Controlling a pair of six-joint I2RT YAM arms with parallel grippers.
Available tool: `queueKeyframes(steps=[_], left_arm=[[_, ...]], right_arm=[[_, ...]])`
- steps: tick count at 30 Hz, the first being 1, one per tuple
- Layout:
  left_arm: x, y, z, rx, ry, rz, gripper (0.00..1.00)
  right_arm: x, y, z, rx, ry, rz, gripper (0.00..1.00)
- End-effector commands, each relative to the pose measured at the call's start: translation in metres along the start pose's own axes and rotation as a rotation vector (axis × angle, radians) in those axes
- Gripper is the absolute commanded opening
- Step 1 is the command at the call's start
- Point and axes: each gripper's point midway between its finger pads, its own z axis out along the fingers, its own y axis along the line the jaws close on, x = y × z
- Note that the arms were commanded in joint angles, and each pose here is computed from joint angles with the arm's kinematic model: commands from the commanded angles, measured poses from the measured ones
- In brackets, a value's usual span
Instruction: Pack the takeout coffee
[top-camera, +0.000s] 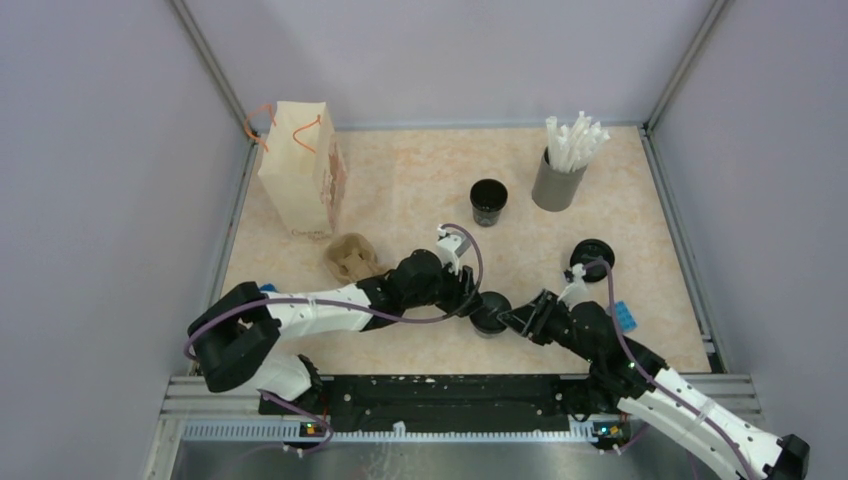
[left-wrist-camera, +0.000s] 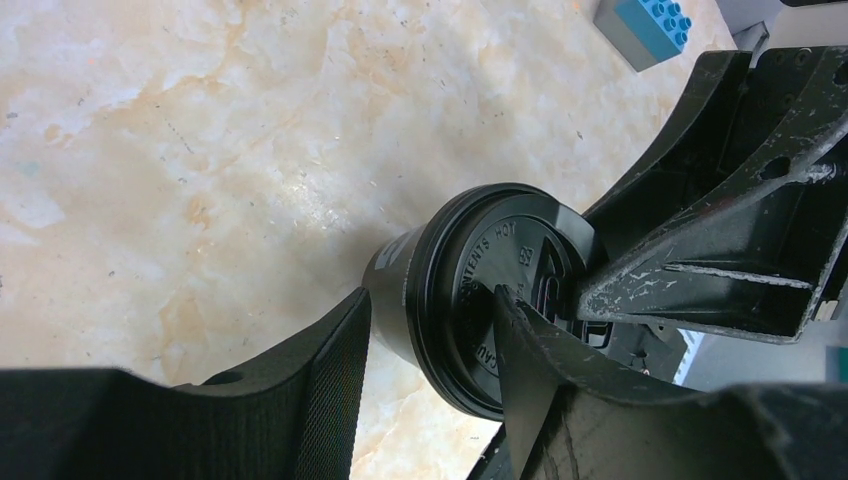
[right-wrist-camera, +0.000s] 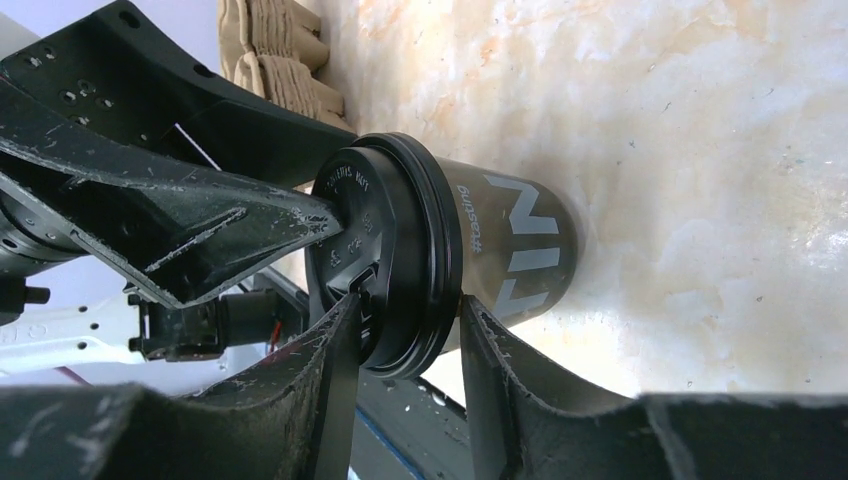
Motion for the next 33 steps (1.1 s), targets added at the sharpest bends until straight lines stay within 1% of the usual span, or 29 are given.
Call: queueKeyframes(steps=[1, 7, 9, 13, 17, 18, 22, 27, 33], left_arm=[[0.028, 0.027, 0.005, -0.079, 0.11, 0.031, 0.53], [0.048, 0.029, 0.012, -0.053, 0.17, 0.012, 0.53], [0.057, 0.036, 0.015, -0.071, 0.198, 0.017, 0.51], [0.066, 0.045, 0.016, -0.09, 0.217, 0.034, 0.49], [0.071, 0.047, 0.017, -0.079, 0.219, 0.055, 0.49], [0.071, 0.047, 0.017, -0.078, 0.217, 0.059, 0.48], [0.073, 0.049, 0.016, -0.069, 0.214, 0.081, 0.48], [0.077, 0.048, 0.006, -0.043, 0.19, 0.1, 0.48], [0.076, 0.04, -0.005, 0.02, 0.136, 0.108, 0.5]], right_arm=[[0.014, 0.005, -0.004, -0.025, 0.076, -0.016, 0.38], [0.008, 0.006, -0.008, -0.005, 0.061, -0.034, 0.39], [0.005, 0.008, -0.012, 0.01, 0.059, -0.052, 0.43], [-0.02, 0.017, -0.028, 0.062, -0.02, -0.099, 0.51], [-0.043, 0.028, -0.047, 0.084, -0.094, -0.126, 0.53], [-0.048, 0.03, -0.05, 0.089, -0.113, -0.13, 0.53], [-0.057, 0.029, -0.052, 0.114, -0.149, -0.134, 0.46], [-0.048, 0.024, -0.039, 0.142, -0.107, -0.124, 0.42], [-0.037, 0.022, -0.027, 0.099, -0.081, -0.074, 0.37]])
